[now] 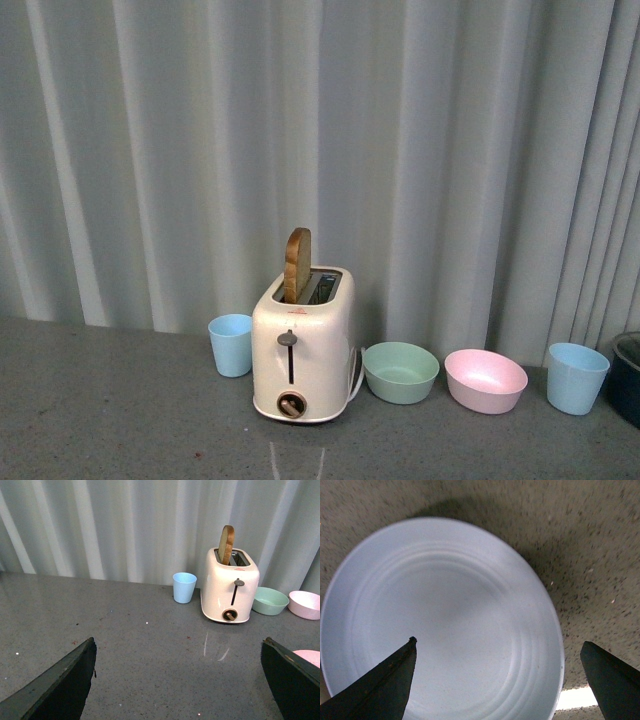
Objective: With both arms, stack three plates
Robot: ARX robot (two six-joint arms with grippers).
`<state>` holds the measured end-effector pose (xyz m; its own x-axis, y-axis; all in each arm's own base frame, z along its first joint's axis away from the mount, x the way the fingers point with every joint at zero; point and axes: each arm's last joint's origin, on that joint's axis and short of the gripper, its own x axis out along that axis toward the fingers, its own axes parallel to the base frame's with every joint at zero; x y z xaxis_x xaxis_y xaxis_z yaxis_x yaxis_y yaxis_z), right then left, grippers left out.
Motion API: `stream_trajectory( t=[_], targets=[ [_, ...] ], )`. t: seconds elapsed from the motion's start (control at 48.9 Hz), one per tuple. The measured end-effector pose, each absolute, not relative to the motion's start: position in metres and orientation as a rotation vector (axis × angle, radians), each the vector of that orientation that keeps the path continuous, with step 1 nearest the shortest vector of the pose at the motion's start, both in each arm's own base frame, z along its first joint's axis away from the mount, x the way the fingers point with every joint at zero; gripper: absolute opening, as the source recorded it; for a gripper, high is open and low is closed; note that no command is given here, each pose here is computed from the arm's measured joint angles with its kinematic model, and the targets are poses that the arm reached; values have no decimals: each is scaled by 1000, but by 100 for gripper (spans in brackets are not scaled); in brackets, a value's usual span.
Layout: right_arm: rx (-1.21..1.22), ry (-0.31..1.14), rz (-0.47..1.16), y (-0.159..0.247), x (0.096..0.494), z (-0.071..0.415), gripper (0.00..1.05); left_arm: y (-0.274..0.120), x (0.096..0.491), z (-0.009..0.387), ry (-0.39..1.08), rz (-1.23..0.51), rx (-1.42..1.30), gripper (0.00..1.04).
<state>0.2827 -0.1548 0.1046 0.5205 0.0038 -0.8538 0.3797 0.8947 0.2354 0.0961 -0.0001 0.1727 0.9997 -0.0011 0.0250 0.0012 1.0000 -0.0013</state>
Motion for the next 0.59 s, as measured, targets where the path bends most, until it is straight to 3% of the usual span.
stream_trajectory(
  t=[0.184,0.593],
  targets=[
    [465,1099,-220,-157,281,76,97,0,96,173,-25,-1,-1,98],
    [479,1110,-193,-162,282,72,97,0,96,173,-25,-1,-1,98]
  ],
)
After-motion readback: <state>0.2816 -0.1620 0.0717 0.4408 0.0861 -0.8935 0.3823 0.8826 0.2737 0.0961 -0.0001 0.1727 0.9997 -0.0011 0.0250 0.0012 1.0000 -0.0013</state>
